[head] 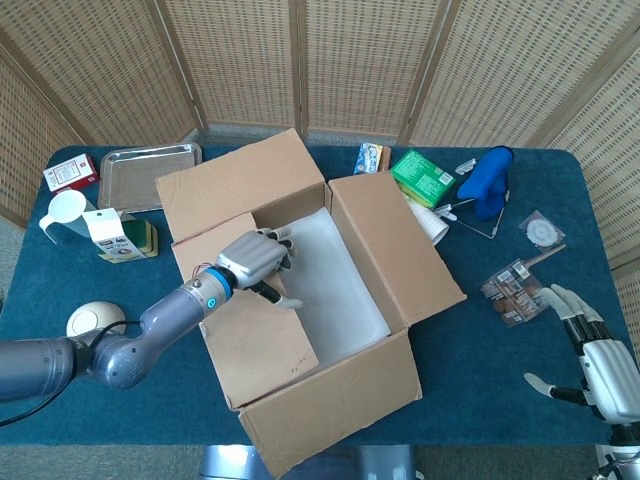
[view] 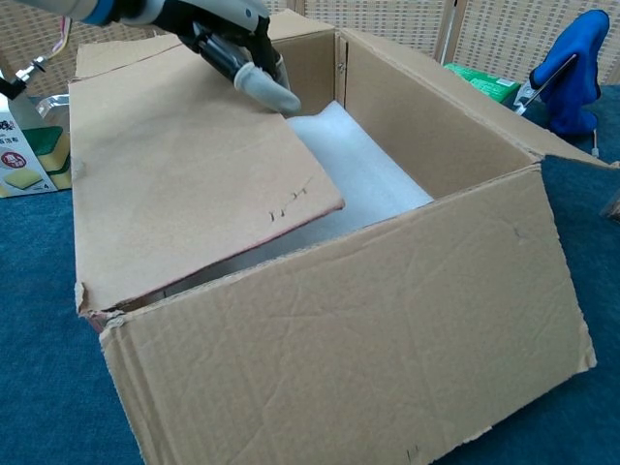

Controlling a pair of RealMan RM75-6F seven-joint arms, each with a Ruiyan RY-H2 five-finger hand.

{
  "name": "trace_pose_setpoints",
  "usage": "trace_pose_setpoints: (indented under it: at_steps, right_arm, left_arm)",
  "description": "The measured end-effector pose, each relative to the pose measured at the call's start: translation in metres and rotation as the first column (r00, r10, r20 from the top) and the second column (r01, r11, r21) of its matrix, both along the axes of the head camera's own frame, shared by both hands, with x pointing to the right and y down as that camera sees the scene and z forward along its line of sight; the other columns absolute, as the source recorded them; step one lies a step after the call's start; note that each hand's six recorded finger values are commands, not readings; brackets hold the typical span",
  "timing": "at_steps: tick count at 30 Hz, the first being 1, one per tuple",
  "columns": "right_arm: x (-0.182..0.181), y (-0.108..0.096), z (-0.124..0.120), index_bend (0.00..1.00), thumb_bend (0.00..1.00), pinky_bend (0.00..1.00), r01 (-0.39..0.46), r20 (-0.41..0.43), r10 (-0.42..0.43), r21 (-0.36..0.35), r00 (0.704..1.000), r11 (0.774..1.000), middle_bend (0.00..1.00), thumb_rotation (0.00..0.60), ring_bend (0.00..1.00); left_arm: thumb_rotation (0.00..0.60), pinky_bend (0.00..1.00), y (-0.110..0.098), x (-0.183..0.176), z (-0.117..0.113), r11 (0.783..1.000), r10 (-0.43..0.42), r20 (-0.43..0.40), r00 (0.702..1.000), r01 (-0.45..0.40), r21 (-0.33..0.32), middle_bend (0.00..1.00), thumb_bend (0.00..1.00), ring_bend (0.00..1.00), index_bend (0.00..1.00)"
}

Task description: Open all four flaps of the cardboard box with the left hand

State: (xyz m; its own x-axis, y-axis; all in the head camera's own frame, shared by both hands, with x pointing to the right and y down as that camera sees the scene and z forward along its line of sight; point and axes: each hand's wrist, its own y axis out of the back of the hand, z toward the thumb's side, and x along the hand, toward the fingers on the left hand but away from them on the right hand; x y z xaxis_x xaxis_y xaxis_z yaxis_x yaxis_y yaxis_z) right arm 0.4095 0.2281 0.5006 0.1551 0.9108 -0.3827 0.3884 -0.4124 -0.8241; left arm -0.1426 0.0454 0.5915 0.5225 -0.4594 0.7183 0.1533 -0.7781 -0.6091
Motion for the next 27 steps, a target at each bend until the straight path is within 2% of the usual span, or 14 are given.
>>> trace_pose_setpoints:
  at_steps: [14, 27]
  right_arm:
    - [-0.005, 0.002, 0.002, 0.00, 0.00, 0.14, 0.022, -0.007, -0.022, -0.003, 1.000, 1.000, 0.00, 0.600, 0.00]
    - [-0.011, 0.004, 0.006, 0.00, 0.00, 0.14, 0.042, -0.016, -0.042, -0.009, 0.999, 0.999, 0.00, 0.600, 0.00]
  left_arm:
    - [0.275, 0.16, -0.001, -0.010, -0.026, 0.996, -0.051, -0.063, 0.997, 0.046, -0.079, 0.26, 0.00, 0.06, 0.75]
    - [0.285, 0.16, -0.004, -0.020, -0.051, 0.993, -0.078, -0.114, 0.990, 0.067, -0.098, 0.26, 0.00, 0.06, 0.75]
